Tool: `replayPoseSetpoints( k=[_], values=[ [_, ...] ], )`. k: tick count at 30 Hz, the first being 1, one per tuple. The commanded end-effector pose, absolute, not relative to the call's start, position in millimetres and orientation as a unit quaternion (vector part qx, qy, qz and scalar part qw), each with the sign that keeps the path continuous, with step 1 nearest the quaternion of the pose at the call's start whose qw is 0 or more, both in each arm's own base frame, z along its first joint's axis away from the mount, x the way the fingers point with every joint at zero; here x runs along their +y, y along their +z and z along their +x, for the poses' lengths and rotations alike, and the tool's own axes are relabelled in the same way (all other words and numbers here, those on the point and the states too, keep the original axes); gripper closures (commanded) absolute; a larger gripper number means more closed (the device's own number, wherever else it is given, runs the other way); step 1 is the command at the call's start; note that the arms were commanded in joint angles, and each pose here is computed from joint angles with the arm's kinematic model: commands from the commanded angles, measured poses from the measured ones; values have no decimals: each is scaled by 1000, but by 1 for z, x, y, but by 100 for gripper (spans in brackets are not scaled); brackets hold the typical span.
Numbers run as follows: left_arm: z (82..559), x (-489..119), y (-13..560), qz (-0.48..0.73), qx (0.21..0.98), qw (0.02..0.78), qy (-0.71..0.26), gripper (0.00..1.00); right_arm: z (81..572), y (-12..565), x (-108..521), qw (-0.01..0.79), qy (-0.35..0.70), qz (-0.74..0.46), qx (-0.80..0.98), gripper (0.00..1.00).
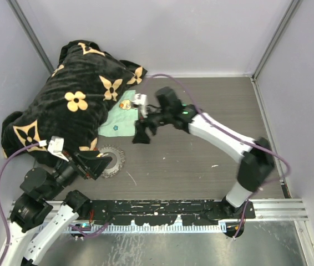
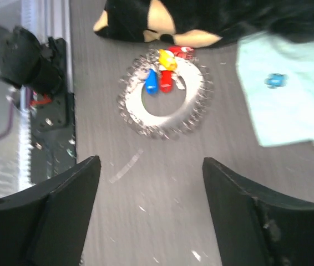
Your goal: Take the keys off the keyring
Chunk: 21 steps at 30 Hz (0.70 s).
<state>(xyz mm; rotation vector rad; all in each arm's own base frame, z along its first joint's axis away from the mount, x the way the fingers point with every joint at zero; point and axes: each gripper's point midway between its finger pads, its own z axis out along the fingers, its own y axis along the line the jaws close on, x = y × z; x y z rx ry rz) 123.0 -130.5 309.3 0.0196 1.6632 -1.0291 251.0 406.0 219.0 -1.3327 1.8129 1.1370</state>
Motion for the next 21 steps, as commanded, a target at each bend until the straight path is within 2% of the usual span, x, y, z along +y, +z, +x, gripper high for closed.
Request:
replayPoseSetpoints(
  k=[1,2,3,5,8,14,19,21],
  values=[
    [129,-150,326,11,671,557,-489,2,255,280,319,459,351,-555,598,11],
    [134,-153,325,8,673,554,-490,2,265,288,291,489,336,-527,608,3],
    [138,-156,325,6,673,552,-492,2,273,288,264,506,327,-491,630,0],
    [150,-164,328,5,679,546,-491,2,289,300,216,535,287,-416,677,0],
    [165,-177,344,16,689,536,-487,2,286,320,175,560,227,-360,710,0],
    [170,-196,403,64,696,519,-492,2,239,416,158,617,232,-337,672,0],
    [154,-192,444,82,672,533,-508,2,239,487,135,668,267,-166,675,0],
    [147,-188,456,87,657,544,-515,2,238,501,132,675,275,-141,670,0]
  ],
)
